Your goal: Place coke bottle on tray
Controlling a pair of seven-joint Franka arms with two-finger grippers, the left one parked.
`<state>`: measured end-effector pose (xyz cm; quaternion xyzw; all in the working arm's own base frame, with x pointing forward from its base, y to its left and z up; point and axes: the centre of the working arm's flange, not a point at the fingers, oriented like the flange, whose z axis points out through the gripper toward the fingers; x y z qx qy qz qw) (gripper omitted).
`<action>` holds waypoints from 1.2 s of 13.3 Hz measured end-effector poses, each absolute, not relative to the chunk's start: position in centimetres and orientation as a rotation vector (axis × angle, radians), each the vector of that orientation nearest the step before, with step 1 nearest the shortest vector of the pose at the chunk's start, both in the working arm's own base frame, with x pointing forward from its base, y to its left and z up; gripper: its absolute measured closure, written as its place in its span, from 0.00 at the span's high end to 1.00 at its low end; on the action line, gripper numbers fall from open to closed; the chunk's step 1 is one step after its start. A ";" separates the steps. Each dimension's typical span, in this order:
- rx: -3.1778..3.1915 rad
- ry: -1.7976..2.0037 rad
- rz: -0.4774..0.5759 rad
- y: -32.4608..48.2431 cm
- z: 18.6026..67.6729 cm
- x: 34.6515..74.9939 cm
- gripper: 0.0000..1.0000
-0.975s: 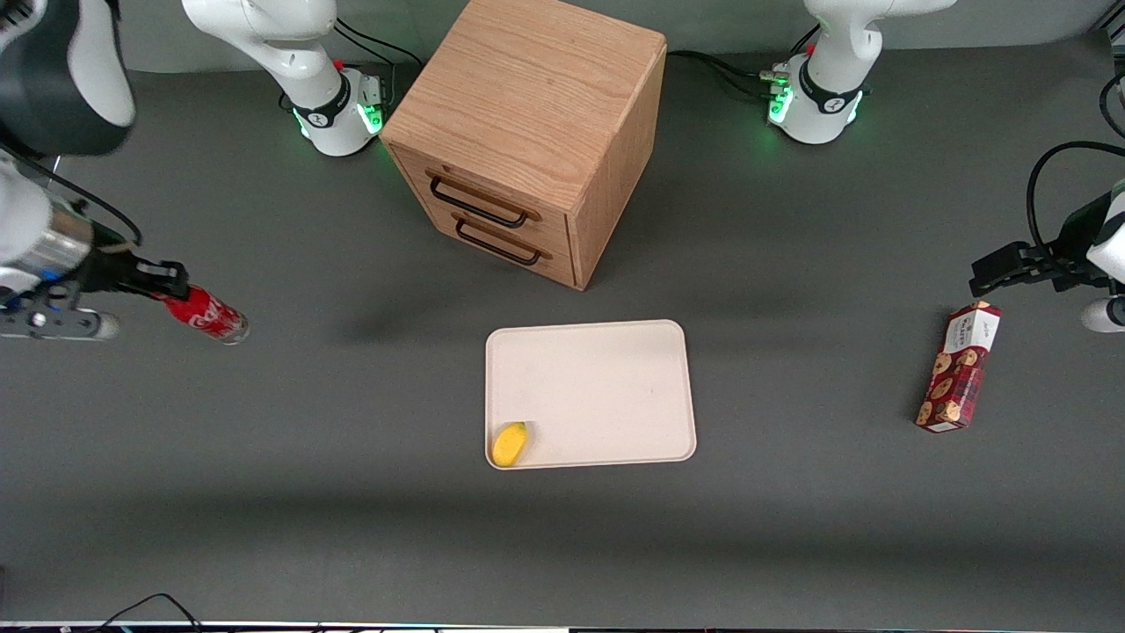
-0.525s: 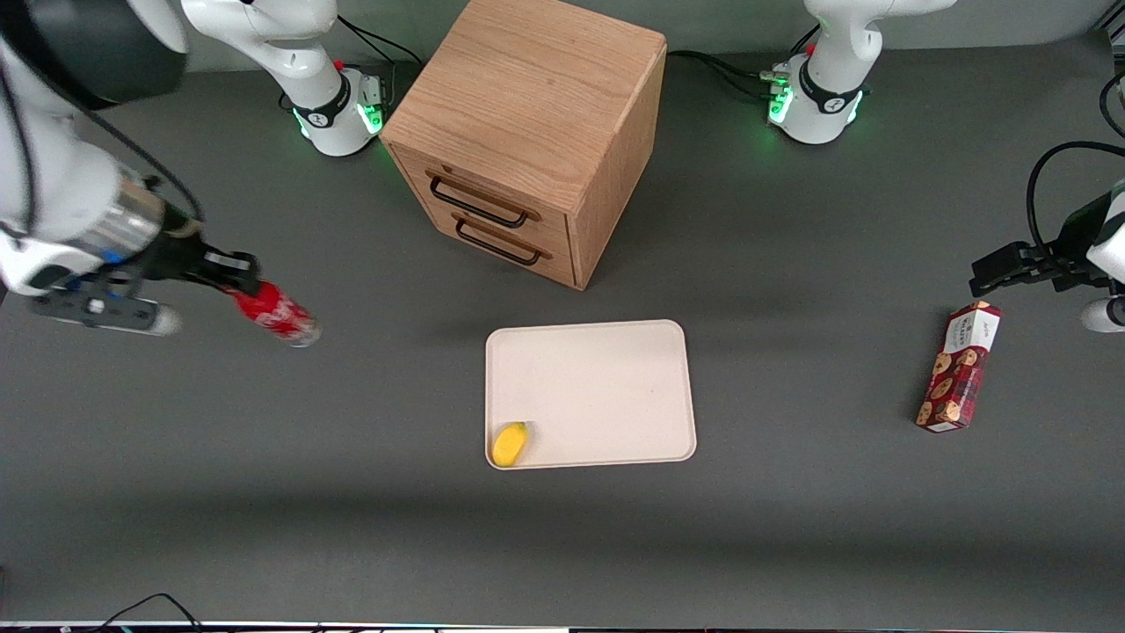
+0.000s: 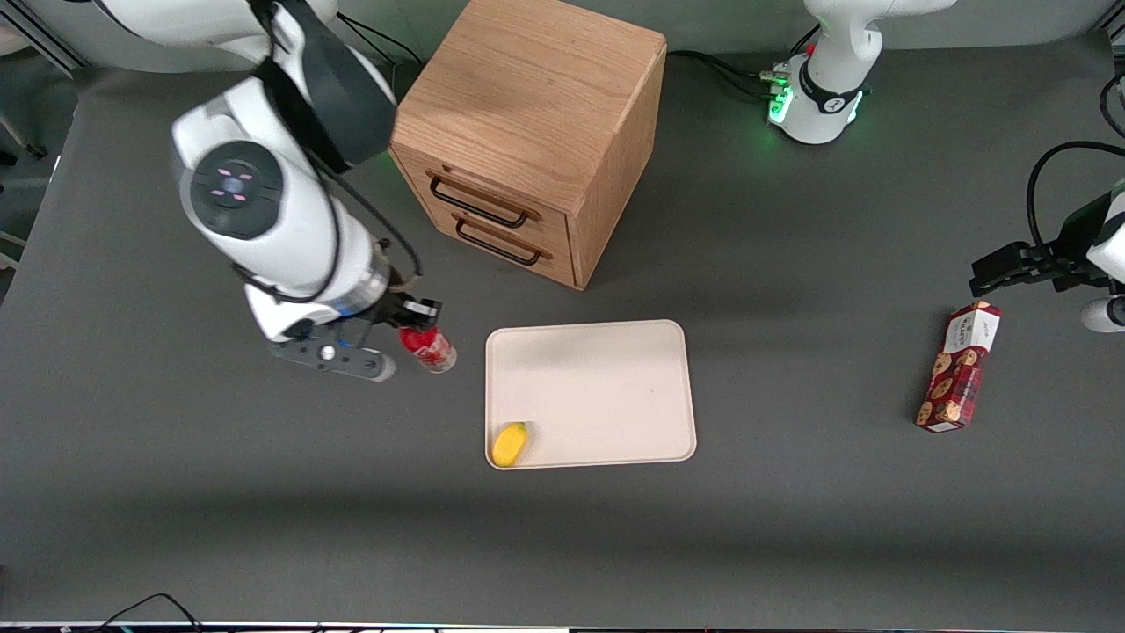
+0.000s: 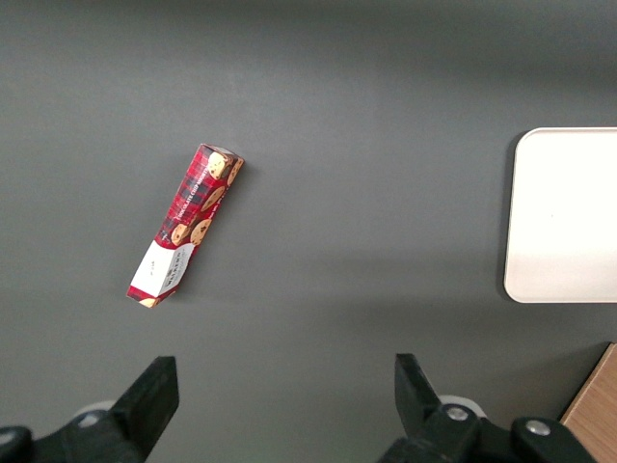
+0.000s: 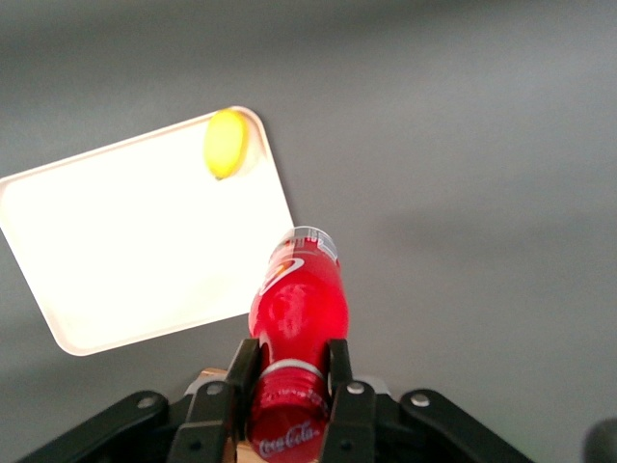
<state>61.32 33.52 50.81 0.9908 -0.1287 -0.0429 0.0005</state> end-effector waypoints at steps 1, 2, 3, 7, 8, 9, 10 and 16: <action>3.115 -0.424 -0.137 34.9 49.2 61.5 0.33; 3.120 -0.442 -0.135 36.2 47.3 61.7 0.33; 3.121 -0.454 -0.136 37.7 44.9 61.9 0.33; 3.091 -0.445 -0.197 40.6 36.4 62.2 0.33; 3.077 -0.439 -0.204 40.5 35.2 62.3 0.33; 3.068 -0.433 -0.216 40.6 34.4 62.2 0.33; 3.059 -0.427 -0.228 40.6 33.8 62.0 0.33; 3.062 -0.420 -0.230 40.9 32.3 61.9 0.40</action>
